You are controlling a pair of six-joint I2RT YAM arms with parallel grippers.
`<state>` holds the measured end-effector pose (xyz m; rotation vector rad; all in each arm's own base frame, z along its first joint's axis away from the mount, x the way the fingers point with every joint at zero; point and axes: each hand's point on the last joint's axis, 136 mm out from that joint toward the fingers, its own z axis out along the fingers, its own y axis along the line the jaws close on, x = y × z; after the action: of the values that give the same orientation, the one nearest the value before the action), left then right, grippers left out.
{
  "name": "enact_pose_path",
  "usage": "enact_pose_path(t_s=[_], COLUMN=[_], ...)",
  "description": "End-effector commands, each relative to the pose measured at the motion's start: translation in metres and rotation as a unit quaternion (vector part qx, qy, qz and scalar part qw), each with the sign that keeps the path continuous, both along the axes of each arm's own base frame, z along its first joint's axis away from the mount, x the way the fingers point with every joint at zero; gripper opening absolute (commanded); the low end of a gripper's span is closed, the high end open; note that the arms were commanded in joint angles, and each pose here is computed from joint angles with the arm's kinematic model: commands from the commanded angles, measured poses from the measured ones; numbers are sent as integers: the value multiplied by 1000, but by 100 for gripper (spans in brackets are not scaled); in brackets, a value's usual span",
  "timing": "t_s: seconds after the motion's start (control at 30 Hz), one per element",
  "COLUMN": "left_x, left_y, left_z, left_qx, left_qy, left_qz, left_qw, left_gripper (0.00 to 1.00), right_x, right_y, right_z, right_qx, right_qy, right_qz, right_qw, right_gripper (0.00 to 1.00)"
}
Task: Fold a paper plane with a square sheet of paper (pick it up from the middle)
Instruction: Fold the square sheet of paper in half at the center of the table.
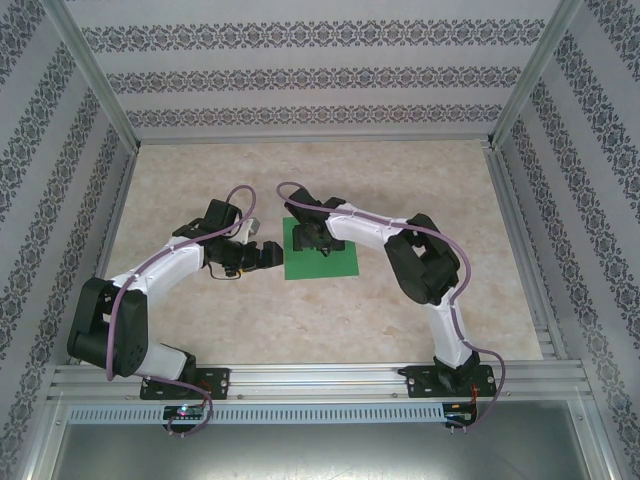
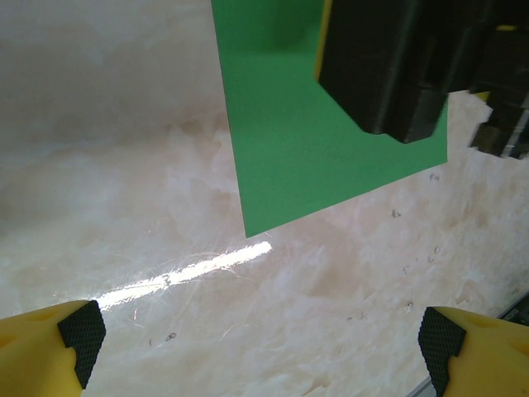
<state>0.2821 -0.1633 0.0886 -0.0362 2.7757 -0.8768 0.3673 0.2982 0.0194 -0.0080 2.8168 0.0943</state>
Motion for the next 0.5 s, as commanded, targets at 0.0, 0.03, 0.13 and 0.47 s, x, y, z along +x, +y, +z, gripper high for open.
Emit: enact_pose_path(t_s=[0.0, 0.03, 0.13, 0.47], left_x=[2, 2, 2, 3], left_y=[1, 1, 1, 0], left_z=[-3, -3, -3, -6], left_qx=[-8, -7, -7, -8], left_qy=[2, 2, 3, 8], left_qz=[2, 3, 3, 2], left_qw=[1000, 1000, 1000, 1000], left_gripper=[100, 100, 100, 100], right_x=[-1, -1, -1, -7], right_y=[0, -2, -4, -13], right_z=[-14, -17, -21, -42], right_qx=[-10, -12, -19, -52], right_qy=[17, 19, 21, 39], right_qz=[-7, -8, -8, 2], right_qw=[1000, 1000, 1000, 998], right_gripper=[85, 84, 83, 73])
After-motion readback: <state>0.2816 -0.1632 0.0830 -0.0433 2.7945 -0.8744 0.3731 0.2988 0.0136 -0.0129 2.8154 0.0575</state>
